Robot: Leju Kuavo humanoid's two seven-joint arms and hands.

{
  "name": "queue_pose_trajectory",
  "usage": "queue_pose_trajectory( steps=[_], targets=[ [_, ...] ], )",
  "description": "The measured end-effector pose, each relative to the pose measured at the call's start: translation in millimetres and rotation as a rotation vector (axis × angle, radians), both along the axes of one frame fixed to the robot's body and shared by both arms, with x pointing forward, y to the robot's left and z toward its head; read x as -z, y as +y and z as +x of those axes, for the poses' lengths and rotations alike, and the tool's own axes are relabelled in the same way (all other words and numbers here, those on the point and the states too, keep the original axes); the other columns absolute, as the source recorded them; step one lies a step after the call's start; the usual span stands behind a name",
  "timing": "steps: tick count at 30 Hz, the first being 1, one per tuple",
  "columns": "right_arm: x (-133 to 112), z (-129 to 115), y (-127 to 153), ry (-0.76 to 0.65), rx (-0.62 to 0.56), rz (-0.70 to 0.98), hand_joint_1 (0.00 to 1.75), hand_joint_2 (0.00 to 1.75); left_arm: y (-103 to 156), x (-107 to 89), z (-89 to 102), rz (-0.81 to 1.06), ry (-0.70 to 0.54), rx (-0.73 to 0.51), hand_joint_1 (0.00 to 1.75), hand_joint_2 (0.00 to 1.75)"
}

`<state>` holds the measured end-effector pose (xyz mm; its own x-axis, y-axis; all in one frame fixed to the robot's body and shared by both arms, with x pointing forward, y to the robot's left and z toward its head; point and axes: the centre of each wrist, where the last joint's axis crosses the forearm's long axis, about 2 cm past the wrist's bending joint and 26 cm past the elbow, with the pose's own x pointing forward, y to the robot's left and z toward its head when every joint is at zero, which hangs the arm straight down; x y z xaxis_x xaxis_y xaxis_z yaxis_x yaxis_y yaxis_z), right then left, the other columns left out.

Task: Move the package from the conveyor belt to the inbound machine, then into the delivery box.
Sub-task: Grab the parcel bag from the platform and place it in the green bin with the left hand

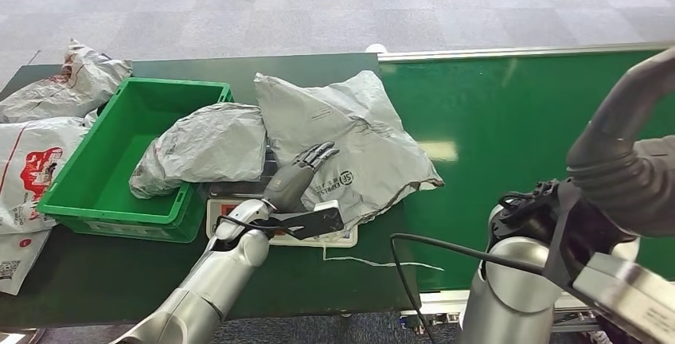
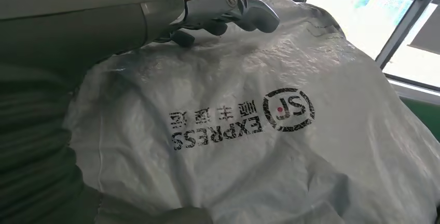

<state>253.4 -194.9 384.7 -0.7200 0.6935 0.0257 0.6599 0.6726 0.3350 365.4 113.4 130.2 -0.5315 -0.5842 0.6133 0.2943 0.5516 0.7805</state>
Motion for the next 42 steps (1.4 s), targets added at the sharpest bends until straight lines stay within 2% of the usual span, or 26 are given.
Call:
queue_pose_trajectory(
  steps=[1,5,36,39,42],
  targets=[
    [-0.1,0.6,0.3,-0.002,-0.001,-0.003,0.00,1.75,-0.8,-0.1,0.9,0.002,0.003,0.004,0.00,1.75],
    [-0.1,3.2,1.5,-0.007,-0.003,-0.014,0.00,1.75,-3.7,0.2,3.1,0.012,0.020,0.025,1.75,1.75],
    [5.6,13.8,7.5,0.024,-0.008,-0.048,0.00,1.75,-8.4,-4.4,9.4,-0.050,-0.007,0.027,1.75,1.75],
    [6.7,15.0,8.2,0.032,-0.008,-0.050,0.00,1.75,-6.8,-6.8,10.3,-0.160,-0.014,0.014,1.75,1.75],
    [10.1,18.8,8.1,0.050,-0.006,-0.054,0.00,1.75,0.1,-18.5,14.6,-0.357,-0.085,-0.089,1.75,1.75]
  ],
)
